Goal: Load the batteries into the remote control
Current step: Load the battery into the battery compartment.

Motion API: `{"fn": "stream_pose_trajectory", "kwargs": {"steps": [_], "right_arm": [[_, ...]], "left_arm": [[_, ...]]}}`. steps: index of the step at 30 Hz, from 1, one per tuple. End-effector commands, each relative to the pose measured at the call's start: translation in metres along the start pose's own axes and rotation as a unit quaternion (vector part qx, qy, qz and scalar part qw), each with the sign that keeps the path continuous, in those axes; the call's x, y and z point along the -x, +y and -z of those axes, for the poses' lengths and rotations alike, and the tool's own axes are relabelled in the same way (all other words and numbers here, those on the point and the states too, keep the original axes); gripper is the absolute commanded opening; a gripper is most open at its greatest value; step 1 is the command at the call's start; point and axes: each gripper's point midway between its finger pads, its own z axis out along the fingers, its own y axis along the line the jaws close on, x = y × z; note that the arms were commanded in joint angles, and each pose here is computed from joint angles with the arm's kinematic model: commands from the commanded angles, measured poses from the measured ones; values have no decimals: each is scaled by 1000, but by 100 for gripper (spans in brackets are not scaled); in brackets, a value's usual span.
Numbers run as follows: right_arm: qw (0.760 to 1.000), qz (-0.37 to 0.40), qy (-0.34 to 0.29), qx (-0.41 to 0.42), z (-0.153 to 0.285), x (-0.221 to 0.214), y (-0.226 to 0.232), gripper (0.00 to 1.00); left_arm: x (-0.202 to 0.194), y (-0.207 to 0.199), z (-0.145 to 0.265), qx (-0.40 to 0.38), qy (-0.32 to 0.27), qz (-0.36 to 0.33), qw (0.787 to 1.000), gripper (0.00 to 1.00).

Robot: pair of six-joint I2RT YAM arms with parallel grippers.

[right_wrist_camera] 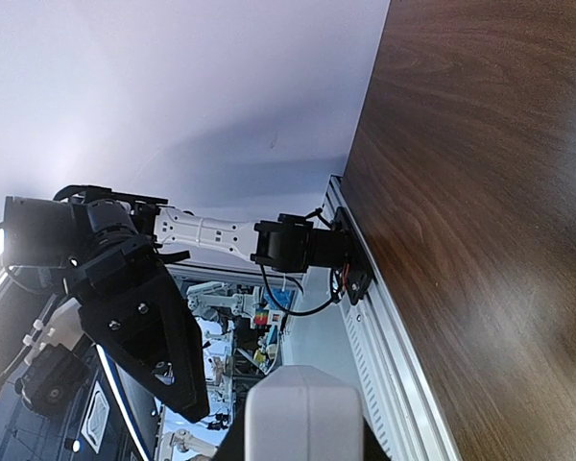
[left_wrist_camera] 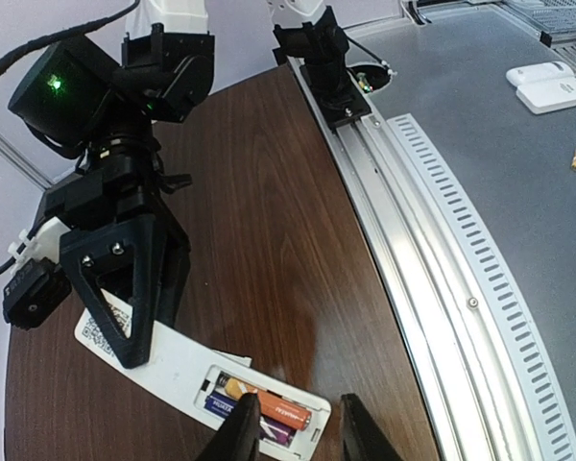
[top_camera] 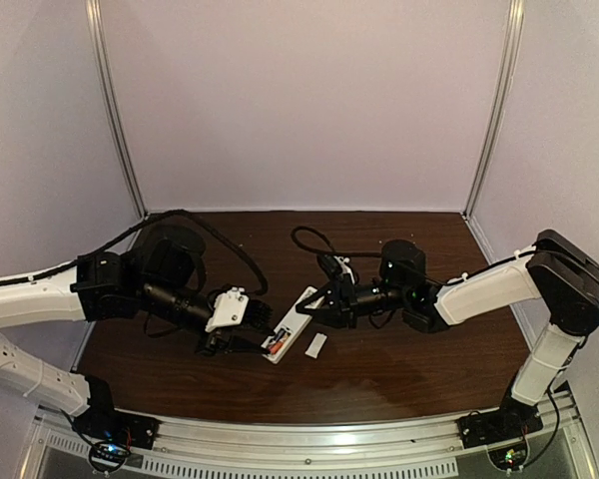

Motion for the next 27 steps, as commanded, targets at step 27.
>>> {"fn": "stream_pose_trajectory", "kwargs": {"steps": [27], "right_arm": [[998, 34, 29, 37, -7, -8, 32, 0]], "left_arm": [[-20, -4, -17, -12, 57, -27, 998, 18]]}}
